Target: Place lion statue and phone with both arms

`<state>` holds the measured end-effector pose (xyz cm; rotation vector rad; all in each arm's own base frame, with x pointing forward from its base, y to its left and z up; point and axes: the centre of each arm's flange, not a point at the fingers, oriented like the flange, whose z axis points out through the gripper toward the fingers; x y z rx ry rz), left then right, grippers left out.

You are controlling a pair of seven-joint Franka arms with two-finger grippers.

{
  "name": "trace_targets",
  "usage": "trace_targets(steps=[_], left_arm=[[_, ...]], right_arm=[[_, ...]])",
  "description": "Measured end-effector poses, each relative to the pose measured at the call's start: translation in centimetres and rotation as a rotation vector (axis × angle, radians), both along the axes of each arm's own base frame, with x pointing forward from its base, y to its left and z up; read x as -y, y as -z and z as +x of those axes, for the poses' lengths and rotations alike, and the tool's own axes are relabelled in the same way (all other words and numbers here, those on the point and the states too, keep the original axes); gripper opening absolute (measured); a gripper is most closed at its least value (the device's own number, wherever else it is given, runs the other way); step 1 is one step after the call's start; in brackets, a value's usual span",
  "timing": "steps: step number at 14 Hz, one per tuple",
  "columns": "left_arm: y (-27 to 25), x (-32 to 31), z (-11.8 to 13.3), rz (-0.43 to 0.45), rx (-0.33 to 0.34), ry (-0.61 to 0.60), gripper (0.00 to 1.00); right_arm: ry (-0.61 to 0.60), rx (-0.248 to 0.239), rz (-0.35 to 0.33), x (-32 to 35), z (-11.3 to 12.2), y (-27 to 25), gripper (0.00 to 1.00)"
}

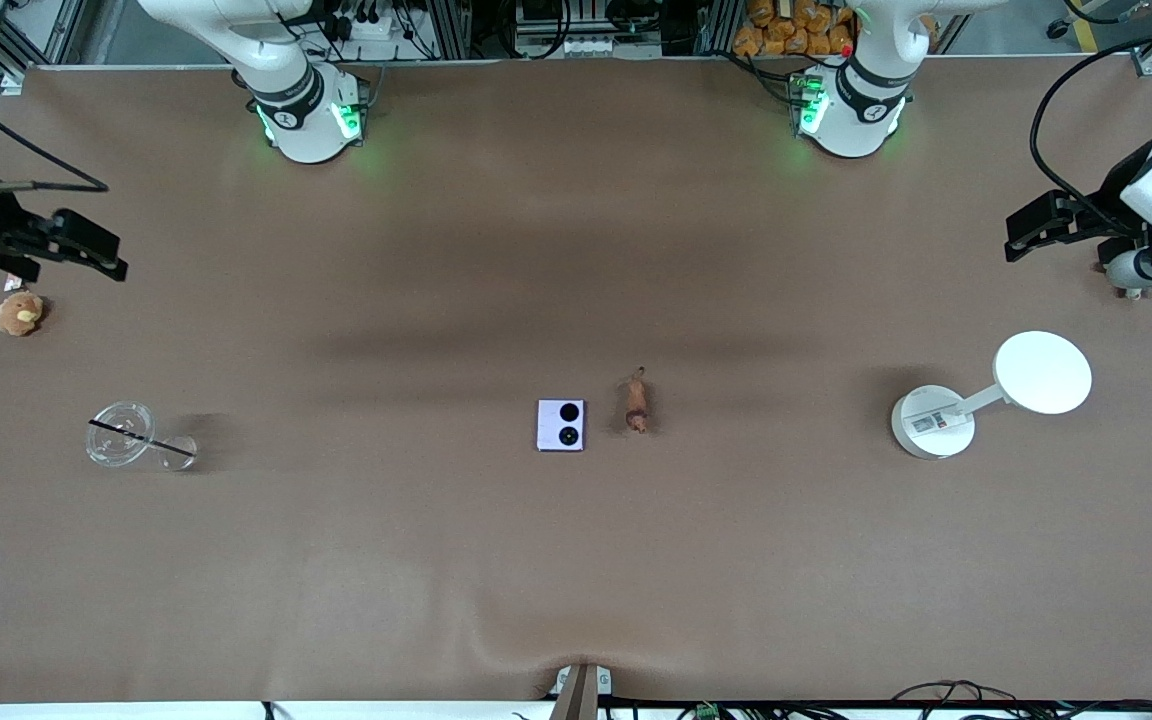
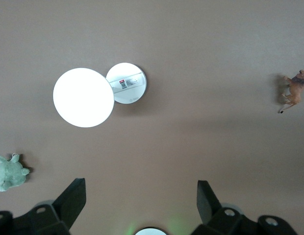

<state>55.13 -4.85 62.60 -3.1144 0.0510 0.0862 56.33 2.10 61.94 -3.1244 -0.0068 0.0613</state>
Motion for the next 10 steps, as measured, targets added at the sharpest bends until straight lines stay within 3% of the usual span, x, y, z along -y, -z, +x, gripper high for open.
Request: trace_targets(steps=[10], left_arm=[[-0.1,1.4,0.0,-0.001,0.007,0.026,1.00]], right_arm=[[0.010,0.011,0.055,-0.2,0.8,-0.1,1.00]])
